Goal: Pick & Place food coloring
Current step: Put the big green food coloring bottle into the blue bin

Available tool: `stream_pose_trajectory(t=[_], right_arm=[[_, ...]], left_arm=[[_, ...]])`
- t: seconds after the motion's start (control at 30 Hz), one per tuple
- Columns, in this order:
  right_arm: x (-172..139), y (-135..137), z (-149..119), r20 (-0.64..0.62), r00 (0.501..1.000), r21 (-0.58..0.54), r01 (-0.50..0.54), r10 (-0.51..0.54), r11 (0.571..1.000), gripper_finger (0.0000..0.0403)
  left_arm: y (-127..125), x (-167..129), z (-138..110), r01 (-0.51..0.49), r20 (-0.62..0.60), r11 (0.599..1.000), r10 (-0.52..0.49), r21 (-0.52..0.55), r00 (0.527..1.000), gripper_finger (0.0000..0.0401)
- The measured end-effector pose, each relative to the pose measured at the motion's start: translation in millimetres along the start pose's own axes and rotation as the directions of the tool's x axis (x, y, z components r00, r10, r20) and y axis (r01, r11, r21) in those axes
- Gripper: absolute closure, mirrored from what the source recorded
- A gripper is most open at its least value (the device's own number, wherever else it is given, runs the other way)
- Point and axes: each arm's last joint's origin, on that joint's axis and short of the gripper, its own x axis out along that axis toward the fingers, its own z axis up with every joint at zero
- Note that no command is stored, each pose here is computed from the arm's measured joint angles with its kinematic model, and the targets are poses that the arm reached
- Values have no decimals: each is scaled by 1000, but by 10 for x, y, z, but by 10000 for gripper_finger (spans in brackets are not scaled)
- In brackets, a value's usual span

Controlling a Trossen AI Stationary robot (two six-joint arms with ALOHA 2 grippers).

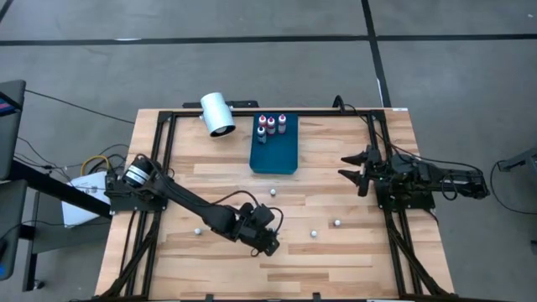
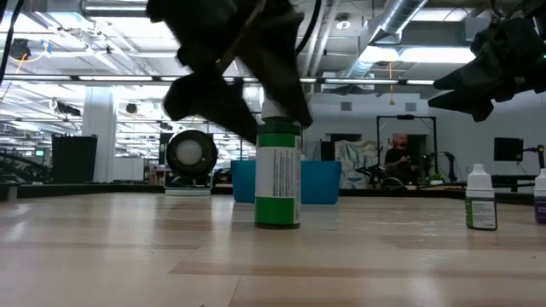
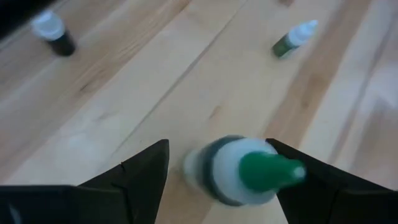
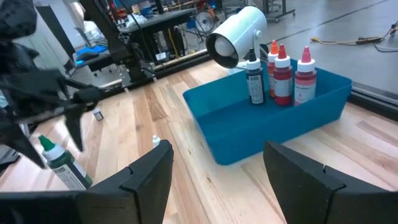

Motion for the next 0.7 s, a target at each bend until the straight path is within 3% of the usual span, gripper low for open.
stream_pose_trajectory(t=[0.3,0.7], right_arm=[[0,-5,-18,-19,1000,-4,5,-5,1000,163],[1,-5,-18,-18,1000,-3,5,-5,1000,163]], left_arm=[[-6,22,0,-5,22,1000,5,-11,1000,162],[-6,22,13,-9,37,1000,9,-16,999,296]])
